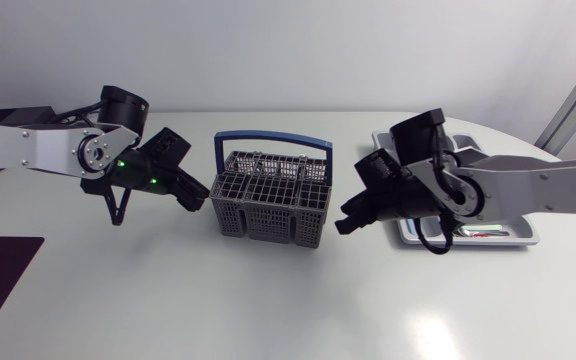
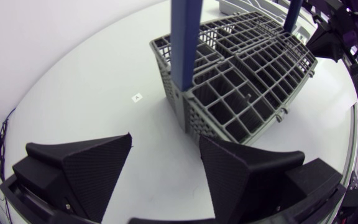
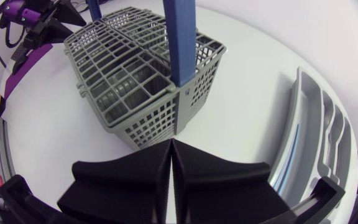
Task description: Unload the cutlery basket into the drawer organizer.
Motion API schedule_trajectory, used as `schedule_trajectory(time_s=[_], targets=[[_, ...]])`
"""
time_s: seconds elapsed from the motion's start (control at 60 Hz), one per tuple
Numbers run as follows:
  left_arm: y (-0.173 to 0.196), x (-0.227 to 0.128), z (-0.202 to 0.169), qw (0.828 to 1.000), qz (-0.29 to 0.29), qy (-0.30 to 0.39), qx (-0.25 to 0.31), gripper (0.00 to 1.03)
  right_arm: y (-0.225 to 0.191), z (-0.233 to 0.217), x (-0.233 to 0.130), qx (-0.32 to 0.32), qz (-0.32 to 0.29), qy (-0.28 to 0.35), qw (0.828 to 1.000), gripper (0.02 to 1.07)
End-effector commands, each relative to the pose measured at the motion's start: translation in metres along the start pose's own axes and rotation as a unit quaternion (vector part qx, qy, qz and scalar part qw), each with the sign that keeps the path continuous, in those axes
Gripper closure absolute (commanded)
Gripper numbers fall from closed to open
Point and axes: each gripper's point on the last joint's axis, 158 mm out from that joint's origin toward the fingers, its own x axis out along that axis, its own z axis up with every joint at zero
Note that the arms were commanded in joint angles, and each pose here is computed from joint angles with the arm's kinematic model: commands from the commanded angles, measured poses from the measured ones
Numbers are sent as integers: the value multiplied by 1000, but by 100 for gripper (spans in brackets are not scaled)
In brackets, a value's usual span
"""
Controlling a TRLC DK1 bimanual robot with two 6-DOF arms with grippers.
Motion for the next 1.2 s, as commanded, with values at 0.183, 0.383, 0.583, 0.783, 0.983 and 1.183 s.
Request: schedule_trajectory(time_s=[0.183, 0.383, 0.583, 0.783, 0.983, 1.183], targets=[[-20, 5, 16, 1000, -18, -10, 21, 10, -2, 30, 14, -9, 0, -20, 1000, 101], [-23, 2, 15, 1000, -18, -11, 20, 10, -5, 43, 22, -11, -2, -22, 1000, 101], [-21, -4, 14, 1000, -15, -14, 19, 10, -8, 51, 28, -11, -4, -22, 1000, 101], [-17, -5, 18, 1000, -10, -19, 20, 10, -7, 47, 32, -12, -4, -16, 1000, 101], [-13, -4, 23, 1000, -7, -22, 20, 10, -12, 44, 33, -9, -11, -12, 1000, 101], [-7, -5, 21, 1000, -2, -22, 17, 8, -15, 29, 33, -6, -17, 2, 1000, 101]])
